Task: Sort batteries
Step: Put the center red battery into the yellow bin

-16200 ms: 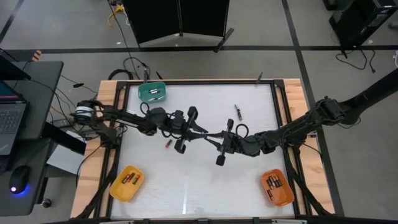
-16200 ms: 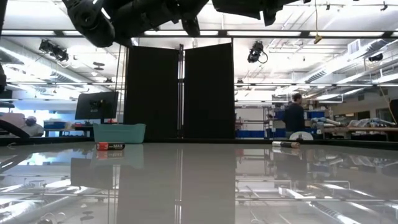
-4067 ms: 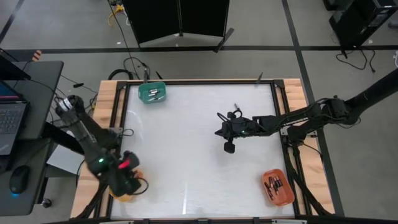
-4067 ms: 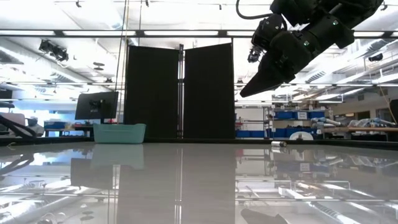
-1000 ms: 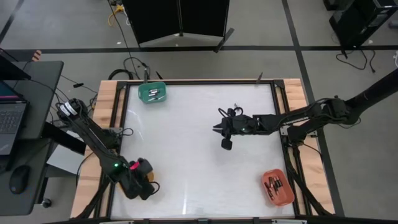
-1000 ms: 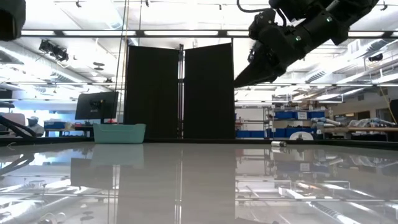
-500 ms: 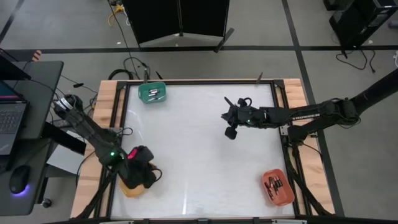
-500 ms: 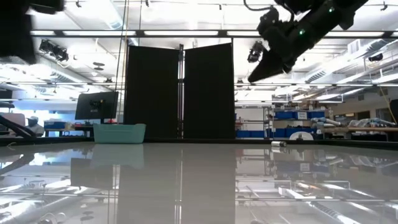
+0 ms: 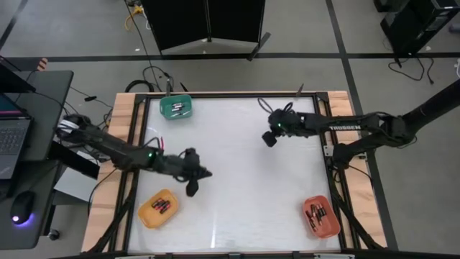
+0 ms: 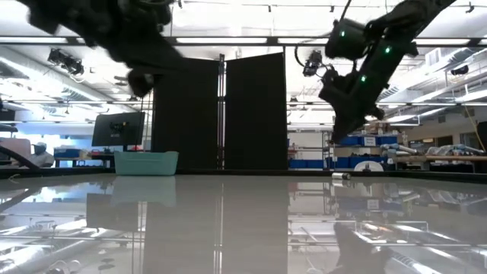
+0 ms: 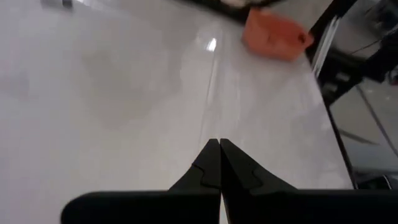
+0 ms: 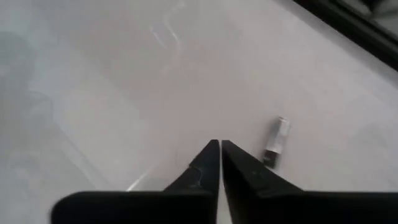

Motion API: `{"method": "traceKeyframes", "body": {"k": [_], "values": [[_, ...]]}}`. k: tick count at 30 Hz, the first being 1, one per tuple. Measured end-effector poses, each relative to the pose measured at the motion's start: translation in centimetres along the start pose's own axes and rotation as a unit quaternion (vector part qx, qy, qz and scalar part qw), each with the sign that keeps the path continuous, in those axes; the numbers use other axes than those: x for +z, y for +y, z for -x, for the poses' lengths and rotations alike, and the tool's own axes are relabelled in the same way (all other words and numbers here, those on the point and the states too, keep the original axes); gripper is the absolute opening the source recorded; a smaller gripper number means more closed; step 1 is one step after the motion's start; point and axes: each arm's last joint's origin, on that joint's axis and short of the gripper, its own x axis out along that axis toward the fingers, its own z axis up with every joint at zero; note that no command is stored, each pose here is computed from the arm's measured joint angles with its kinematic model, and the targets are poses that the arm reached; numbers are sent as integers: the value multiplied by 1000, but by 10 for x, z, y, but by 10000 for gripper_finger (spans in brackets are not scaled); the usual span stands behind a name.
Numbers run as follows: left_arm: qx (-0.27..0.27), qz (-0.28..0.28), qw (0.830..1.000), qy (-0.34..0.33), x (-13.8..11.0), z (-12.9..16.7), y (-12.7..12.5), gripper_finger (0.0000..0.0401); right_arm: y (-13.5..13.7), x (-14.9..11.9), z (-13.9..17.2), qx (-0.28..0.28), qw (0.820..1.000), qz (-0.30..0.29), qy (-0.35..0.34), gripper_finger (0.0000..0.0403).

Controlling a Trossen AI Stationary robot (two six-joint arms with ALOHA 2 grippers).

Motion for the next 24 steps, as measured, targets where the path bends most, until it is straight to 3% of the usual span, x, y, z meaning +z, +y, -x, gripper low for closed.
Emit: {"method": "traceKeyframes", "body": {"k": [4, 10, 24], "values": [[-21, -28, 998, -45, 10, -5, 22, 1, -21, 5, -6, -17, 999, -39, 21, 67], [-22, -48, 997, -59, 17, -7, 42, 2, -41, 6, -16, -35, 996, -70, 50, 118], [-24, -91, 993, -68, 20, -6, 44, 3, -46, -7, -68, -63, 988, -75, 121, 130]]}}
